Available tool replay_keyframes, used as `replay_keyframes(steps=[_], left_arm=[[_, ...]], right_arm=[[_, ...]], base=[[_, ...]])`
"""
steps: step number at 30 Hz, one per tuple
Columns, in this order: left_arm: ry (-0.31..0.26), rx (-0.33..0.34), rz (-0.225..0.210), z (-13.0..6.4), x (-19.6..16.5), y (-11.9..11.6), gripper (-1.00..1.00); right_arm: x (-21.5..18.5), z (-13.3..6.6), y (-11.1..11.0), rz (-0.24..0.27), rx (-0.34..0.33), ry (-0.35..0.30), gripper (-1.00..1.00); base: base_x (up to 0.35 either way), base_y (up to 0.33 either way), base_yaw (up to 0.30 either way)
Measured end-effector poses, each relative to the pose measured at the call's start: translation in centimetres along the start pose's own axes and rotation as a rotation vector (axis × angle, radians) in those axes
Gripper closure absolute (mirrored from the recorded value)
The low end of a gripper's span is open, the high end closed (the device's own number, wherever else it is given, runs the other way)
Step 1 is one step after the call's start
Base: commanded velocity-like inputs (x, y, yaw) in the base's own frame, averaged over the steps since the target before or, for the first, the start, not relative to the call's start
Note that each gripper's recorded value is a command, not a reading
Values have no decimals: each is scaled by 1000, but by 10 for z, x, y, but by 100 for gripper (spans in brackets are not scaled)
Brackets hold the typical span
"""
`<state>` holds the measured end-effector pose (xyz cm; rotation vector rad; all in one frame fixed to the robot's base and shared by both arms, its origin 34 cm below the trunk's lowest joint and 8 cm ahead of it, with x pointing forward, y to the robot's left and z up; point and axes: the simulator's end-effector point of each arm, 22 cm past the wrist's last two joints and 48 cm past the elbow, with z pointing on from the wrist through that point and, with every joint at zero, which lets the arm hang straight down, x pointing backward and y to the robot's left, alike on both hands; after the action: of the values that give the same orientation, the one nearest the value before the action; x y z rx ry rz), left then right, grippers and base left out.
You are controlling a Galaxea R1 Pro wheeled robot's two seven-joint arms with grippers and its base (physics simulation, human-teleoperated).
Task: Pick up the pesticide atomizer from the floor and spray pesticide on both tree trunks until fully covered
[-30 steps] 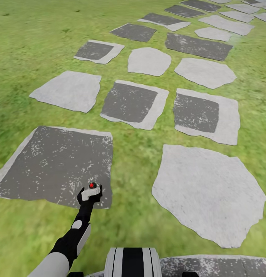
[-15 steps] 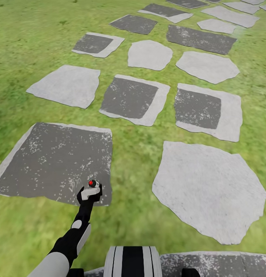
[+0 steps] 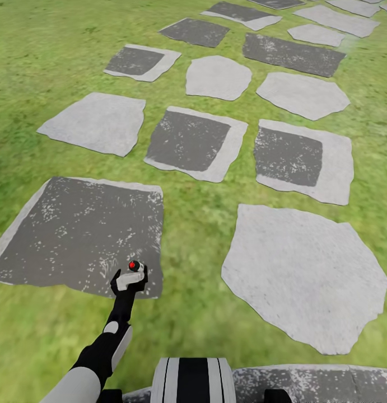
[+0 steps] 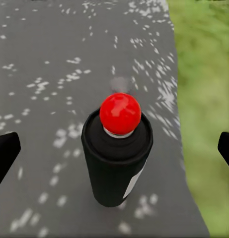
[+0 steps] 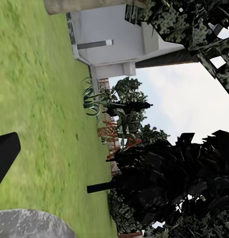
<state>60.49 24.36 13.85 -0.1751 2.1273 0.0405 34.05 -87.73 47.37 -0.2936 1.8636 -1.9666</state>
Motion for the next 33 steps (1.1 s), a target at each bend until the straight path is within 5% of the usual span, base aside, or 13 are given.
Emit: replay_keyframes(steps=[33], left_arm=[[33, -5, 3, -1, 22, 3, -100]], right_arm=[[2, -1, 9, -29, -15, 0, -100]], base=[[13, 0, 0]])
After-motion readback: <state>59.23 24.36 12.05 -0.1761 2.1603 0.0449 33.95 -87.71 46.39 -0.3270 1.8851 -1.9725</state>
